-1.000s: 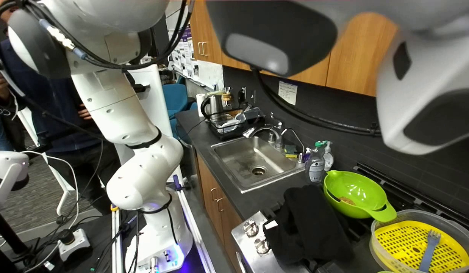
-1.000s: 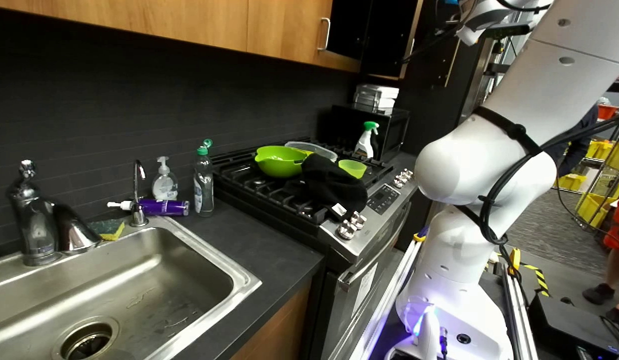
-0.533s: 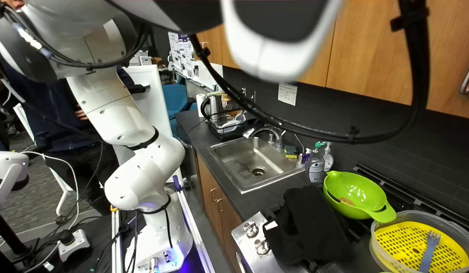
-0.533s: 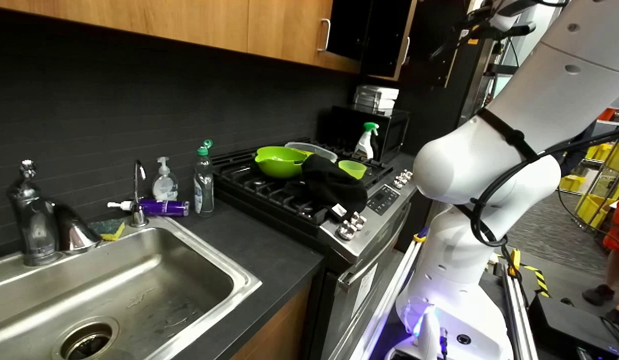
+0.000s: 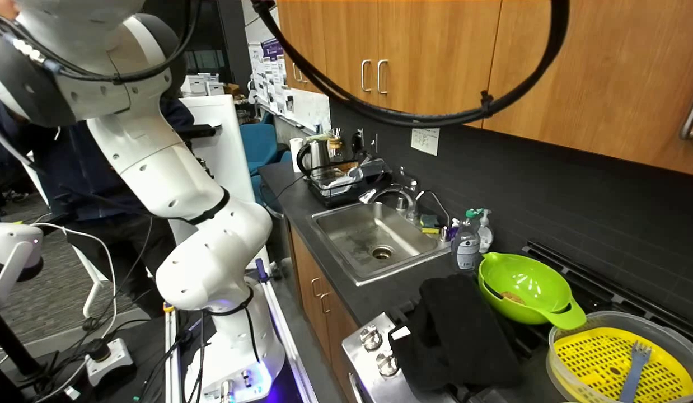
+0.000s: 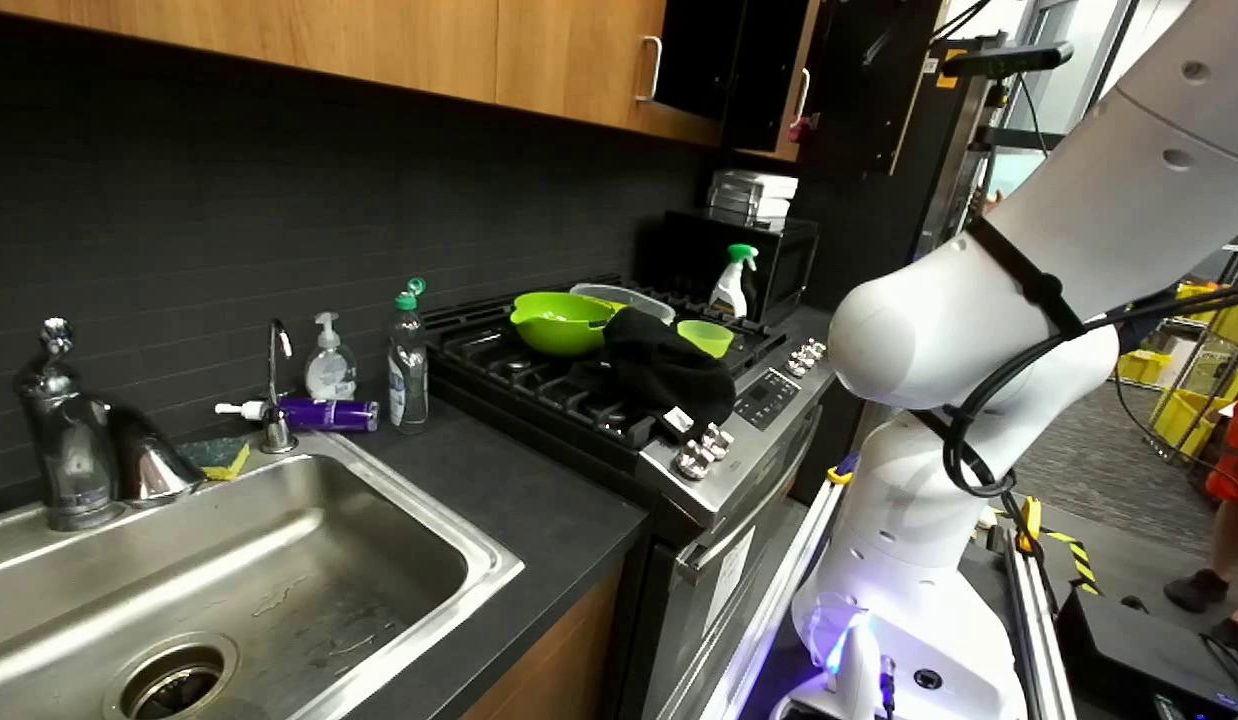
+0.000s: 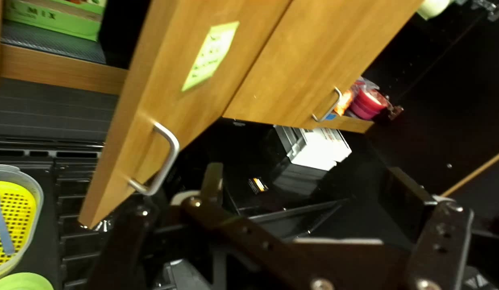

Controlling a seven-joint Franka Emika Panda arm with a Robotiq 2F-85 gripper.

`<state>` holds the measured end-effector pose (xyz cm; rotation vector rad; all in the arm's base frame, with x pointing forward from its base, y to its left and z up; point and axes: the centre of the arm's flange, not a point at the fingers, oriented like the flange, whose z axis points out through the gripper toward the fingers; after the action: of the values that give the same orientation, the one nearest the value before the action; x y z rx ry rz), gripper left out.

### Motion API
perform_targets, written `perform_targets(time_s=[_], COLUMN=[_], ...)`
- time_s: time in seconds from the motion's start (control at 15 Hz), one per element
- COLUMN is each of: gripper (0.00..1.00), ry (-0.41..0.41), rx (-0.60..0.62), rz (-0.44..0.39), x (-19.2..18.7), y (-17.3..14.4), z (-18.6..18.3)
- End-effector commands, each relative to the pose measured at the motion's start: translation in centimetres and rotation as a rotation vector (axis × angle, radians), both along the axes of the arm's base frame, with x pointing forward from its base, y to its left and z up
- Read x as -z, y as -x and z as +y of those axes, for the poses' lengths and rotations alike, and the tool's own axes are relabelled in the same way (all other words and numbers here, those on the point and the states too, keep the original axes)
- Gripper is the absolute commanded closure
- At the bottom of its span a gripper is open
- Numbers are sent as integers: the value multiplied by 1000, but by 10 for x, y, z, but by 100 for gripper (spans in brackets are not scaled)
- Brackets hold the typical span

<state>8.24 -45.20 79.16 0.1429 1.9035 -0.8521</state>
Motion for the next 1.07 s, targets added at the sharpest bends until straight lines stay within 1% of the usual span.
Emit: perform_targets(time_s=[0.0,0.13,0.33,0.8,1.0], gripper=[0,0,0,0,0], ry=[-5,-5,-3,-16,-23], rx=[-127,-191,-256,-366,-424], rz=[-29,-29,-37,-39,-33], x=[-24,-30,-37,-40,-39], y=[-15,-22,-22,-30,-41], z=[29,44,60,77,86])
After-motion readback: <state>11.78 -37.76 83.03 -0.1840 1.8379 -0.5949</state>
